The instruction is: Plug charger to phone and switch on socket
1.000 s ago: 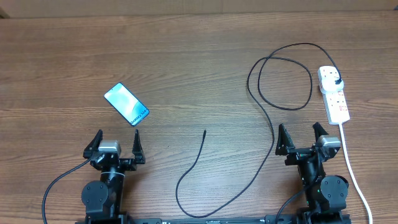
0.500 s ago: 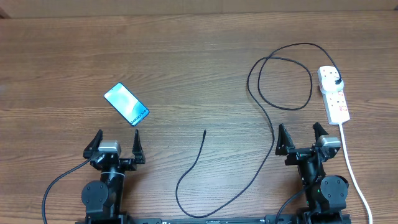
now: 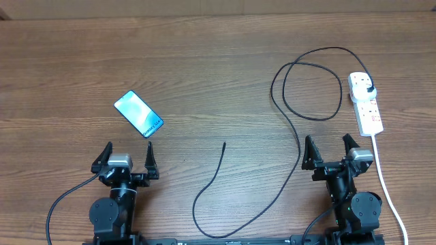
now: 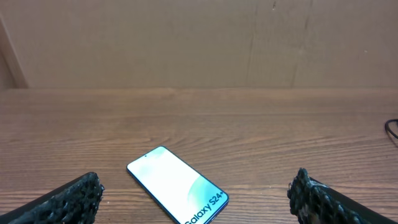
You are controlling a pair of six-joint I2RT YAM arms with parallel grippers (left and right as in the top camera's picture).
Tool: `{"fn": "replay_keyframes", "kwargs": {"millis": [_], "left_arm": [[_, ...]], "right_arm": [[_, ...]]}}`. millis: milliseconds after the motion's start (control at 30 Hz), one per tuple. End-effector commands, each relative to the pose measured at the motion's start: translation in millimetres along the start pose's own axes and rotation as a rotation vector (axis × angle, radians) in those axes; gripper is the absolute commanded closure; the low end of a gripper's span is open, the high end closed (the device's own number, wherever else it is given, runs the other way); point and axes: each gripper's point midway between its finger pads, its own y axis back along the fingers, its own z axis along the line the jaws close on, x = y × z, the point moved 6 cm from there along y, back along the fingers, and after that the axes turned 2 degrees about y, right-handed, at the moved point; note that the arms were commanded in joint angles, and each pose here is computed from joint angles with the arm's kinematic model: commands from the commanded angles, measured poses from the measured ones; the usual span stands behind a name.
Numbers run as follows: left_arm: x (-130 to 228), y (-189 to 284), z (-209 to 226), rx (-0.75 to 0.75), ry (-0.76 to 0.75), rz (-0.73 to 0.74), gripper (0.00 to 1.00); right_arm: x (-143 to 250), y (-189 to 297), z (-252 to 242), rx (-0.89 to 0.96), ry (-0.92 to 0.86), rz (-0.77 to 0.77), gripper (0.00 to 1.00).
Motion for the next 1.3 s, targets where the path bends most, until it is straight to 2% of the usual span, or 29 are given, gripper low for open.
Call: {"fn": "replay_keyframes", "kwargs": {"millis": [0,967,1267], "left_arm": [[0.3,0.4,1.6,-0.009,-0.022,-0.004,0.01],[-3.6,3.3,0.5,-0.006,0.003,0.02,0.0],[-47.5,8.0,-0.6,-0.021,0.004,0.03,0.0]], "right_arm": [[1.6,0.0,-3.2,0.021,-0.003,-0.007,0.0],[1.6,0.0,-3.2,0.021,-0.003,-0.007,0.0],[1.6,0.0,-3.2,0.021,-0.003,-0.007,0.0]]}}
